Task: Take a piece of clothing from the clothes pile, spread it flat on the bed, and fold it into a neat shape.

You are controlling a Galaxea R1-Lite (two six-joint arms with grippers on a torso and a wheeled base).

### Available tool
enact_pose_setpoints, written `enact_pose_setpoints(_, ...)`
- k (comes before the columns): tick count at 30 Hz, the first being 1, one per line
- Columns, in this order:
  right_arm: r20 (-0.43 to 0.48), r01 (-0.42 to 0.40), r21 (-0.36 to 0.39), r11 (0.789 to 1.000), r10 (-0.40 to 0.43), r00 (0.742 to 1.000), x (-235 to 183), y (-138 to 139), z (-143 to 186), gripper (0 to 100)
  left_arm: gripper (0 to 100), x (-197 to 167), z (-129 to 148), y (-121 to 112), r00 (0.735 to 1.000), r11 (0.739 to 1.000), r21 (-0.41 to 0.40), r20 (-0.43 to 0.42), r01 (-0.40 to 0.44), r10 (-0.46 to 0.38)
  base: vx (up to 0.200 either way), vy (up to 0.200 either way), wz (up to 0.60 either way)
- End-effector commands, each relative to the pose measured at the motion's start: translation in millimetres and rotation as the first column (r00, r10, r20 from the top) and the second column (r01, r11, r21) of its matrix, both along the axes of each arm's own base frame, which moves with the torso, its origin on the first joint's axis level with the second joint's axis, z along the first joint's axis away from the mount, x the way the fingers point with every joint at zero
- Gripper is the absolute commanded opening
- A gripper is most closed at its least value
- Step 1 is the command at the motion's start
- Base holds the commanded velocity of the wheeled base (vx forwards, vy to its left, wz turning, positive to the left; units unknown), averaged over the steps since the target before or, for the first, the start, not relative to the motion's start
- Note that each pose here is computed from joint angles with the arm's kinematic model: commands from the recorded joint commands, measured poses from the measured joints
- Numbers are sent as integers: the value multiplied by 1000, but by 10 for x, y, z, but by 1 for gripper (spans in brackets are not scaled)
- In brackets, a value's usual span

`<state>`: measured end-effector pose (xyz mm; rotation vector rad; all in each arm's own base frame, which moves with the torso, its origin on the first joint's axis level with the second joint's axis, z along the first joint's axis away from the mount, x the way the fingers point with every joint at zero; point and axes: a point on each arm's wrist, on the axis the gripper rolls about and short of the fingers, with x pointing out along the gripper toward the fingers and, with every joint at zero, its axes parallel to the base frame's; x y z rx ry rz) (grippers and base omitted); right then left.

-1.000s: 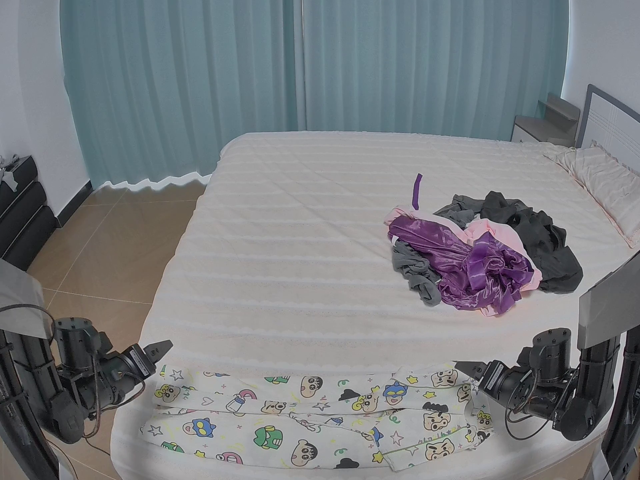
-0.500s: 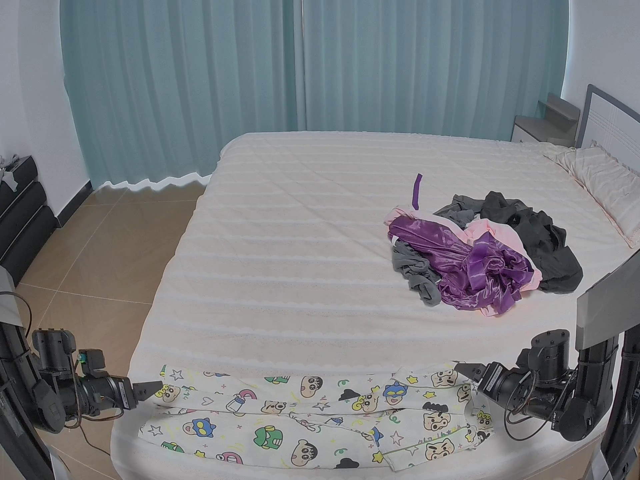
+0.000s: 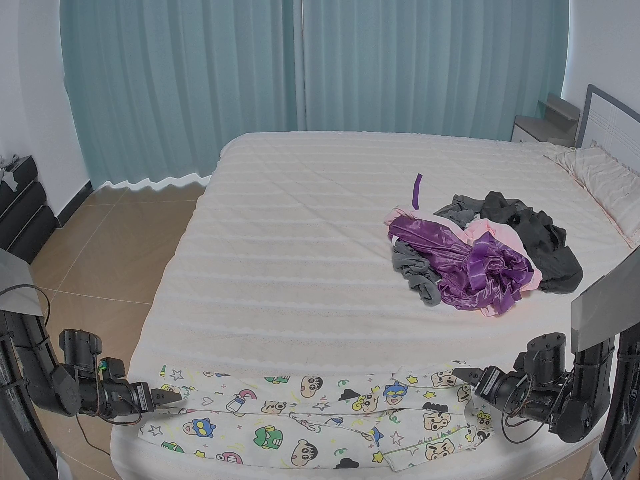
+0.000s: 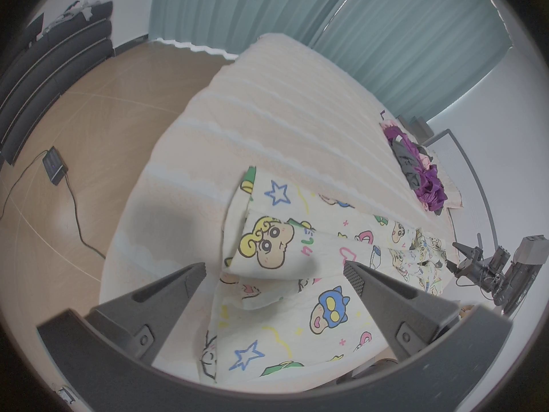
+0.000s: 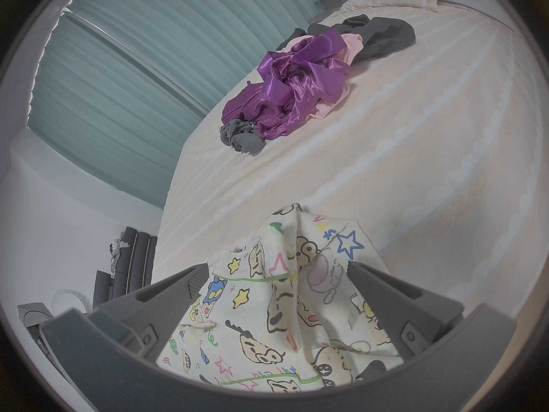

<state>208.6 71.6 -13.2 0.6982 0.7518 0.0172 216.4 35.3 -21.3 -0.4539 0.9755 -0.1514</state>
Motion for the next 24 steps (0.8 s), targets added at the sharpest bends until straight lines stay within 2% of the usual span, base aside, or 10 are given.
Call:
enact_pose_setpoints(1,-7,-2,-3,1000,2,1000,-35,-7,-5,100,100,131,-20,-11,1000,1000,10,-2,14,-14,0,0,0)
enact_pose_setpoints(5,-7,-2,-3,1000,2,1000,-35,-7,-5,100,100,189,-28,-30,1000,1000,21,2,19,-19,0,0,0)
enact_pose_setpoints(10,-6,-1,-3,1000,1,1000,-34,-7,-1,100,100,241,-137,-146,999,994,104,-36,30,-26,0,0,0)
enact_pose_setpoints(17,-7,-1,-3,1000,1,1000,-34,-8,-5,100,100,240,-165,-237,997,989,131,-47,72,-66,0,0,0)
enact_pose_setpoints(24,-4,-1,-2,1000,1,1000,-33,-7,0,100,100,215,-224,-328,993,974,206,-79,99,-84,0,0,0)
